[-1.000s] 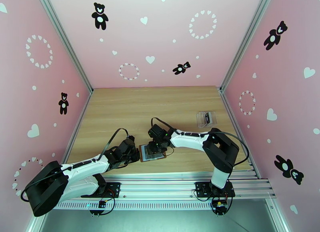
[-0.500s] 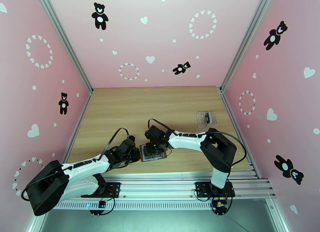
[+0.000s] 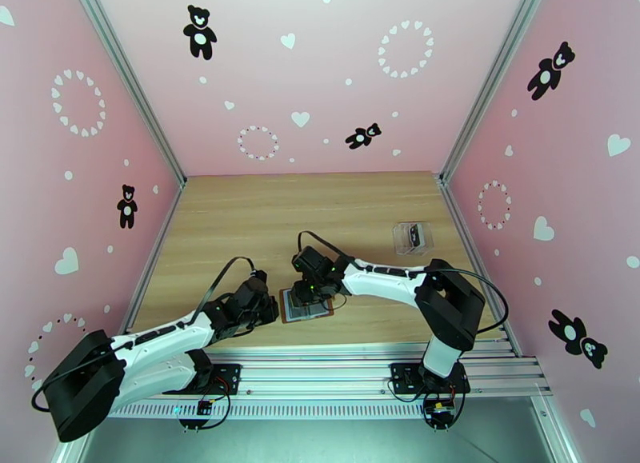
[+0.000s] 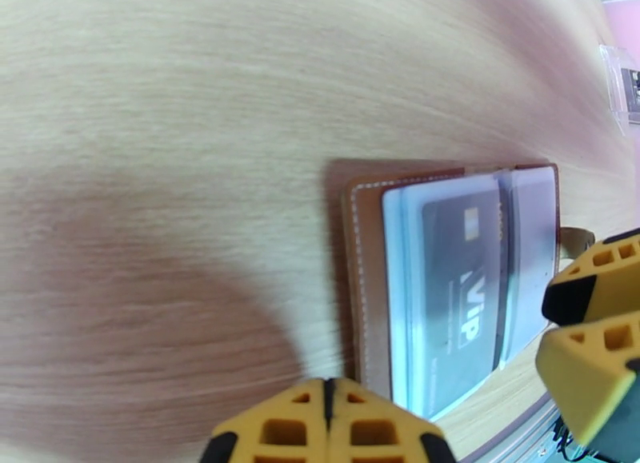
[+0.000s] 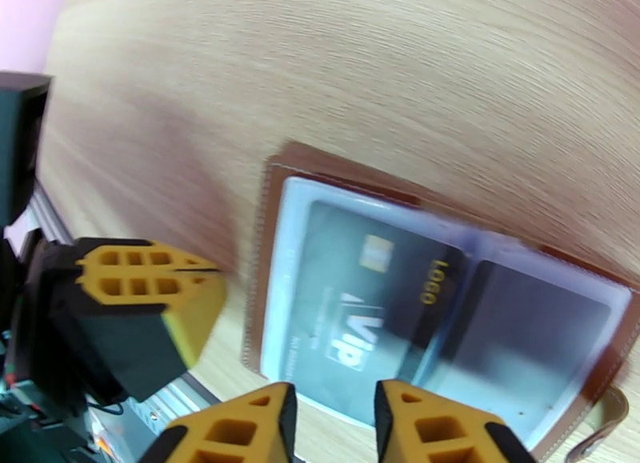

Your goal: Put the credit cards into the card holder

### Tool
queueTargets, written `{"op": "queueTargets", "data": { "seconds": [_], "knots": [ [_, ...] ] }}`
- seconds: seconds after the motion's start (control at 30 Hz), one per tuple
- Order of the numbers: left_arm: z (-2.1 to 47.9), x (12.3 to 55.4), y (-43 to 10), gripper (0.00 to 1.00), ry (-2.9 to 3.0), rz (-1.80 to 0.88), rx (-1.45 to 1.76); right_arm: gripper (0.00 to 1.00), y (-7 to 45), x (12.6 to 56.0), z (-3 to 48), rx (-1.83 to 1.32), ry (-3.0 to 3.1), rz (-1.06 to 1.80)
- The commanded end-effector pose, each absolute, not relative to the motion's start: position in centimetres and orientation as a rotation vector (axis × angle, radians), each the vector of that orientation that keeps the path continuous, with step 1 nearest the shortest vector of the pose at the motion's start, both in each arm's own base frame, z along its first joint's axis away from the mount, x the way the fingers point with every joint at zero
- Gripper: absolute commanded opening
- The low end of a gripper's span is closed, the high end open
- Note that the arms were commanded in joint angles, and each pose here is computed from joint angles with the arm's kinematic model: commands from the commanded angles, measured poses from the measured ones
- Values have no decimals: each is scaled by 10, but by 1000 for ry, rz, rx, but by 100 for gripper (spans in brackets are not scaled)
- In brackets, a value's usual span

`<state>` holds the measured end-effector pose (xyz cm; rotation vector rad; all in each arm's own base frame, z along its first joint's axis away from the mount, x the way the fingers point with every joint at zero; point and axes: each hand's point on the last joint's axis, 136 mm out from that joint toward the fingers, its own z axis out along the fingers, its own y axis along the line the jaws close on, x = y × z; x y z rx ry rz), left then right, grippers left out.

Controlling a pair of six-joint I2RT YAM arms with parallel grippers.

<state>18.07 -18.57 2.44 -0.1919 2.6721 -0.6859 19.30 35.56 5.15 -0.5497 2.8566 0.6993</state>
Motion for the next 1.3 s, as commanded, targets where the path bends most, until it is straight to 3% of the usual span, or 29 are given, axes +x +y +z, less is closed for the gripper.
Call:
{"op": "queueTargets", "data": {
  "seconds": [0.0, 0.2, 0.77, 1.27],
  "knots": [
    [33, 182, -187, 0, 2659, -680, -187, 32, 354, 198, 46, -561, 2869, 627],
    [38, 182, -192, 0, 2647, -729, -178, 31, 356, 196, 36, -566, 2895, 623],
    [41, 181, -192, 0, 2638, -745, -179, 8, 343, 194, 21, -544, 2921, 549],
    [53, 180, -191, 0, 2609, -772, -190, 4, 334, 193, 7, -543, 2949, 470]
  ]
}}
